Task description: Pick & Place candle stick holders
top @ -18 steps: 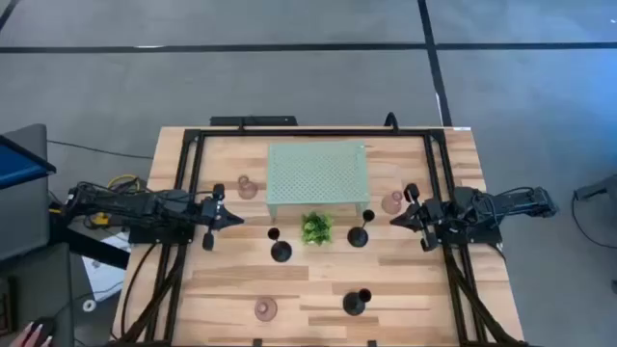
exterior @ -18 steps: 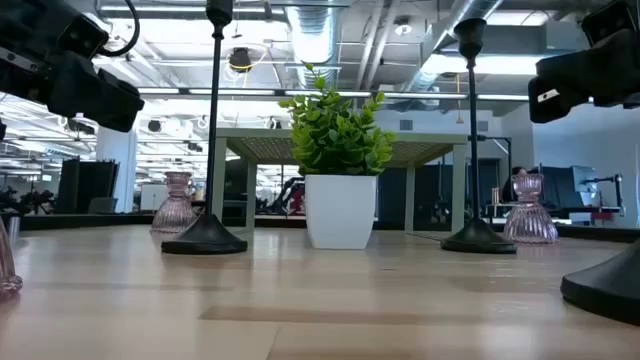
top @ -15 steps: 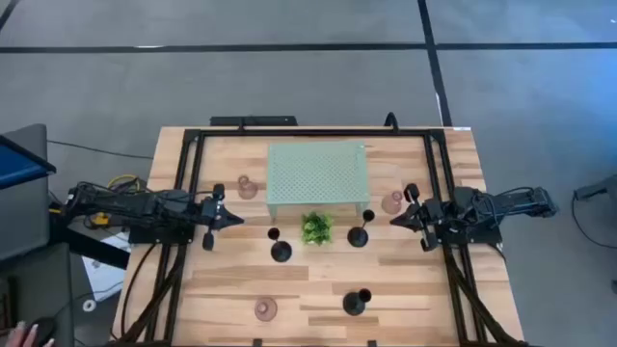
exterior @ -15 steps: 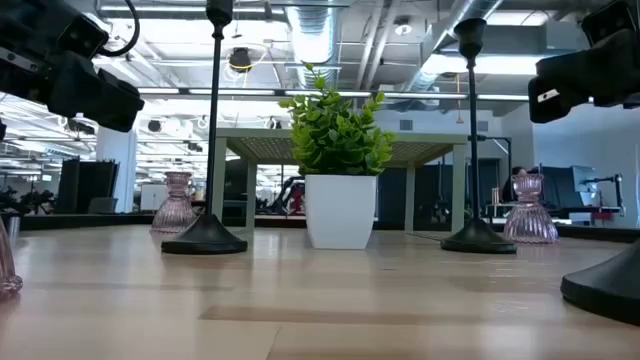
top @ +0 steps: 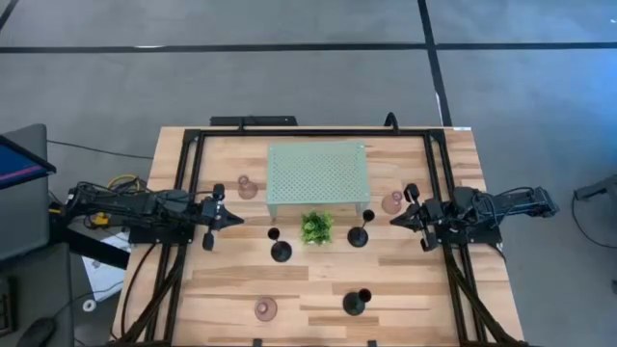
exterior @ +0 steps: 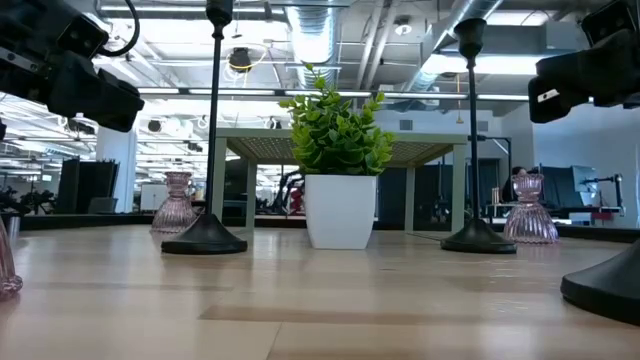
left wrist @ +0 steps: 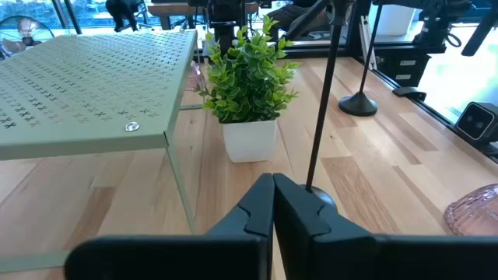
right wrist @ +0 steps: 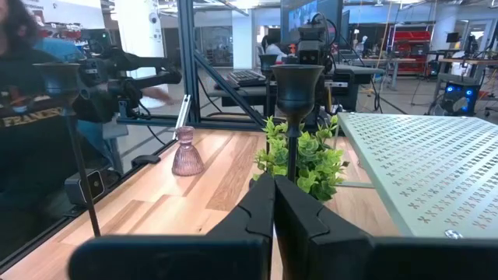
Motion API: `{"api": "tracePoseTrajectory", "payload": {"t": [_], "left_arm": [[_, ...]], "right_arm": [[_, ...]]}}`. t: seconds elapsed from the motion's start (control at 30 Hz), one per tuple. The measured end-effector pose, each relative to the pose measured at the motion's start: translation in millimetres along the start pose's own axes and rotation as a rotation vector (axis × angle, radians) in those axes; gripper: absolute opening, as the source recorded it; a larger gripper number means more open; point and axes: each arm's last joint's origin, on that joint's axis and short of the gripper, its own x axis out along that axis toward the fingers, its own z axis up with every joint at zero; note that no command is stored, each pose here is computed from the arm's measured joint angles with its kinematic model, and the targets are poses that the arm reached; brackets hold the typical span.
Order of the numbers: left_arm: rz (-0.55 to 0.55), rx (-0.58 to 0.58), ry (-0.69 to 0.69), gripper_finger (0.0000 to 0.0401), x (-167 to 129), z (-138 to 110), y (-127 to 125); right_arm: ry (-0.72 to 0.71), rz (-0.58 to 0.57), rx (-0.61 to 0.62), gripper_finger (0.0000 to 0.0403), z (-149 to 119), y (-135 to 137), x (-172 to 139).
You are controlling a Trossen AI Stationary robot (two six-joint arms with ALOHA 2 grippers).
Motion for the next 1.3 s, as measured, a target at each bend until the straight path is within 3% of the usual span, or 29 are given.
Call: {"api": "tracePoseTrajectory", "payload": {"t": [1.3], "left_arm": [[0.001,-0.001,-0.015,0.0008,0.0,1.5,0.1]], "right_arm": [[0.0,0.0,0.0,0.0,0.0,0.0,0.0]]}}
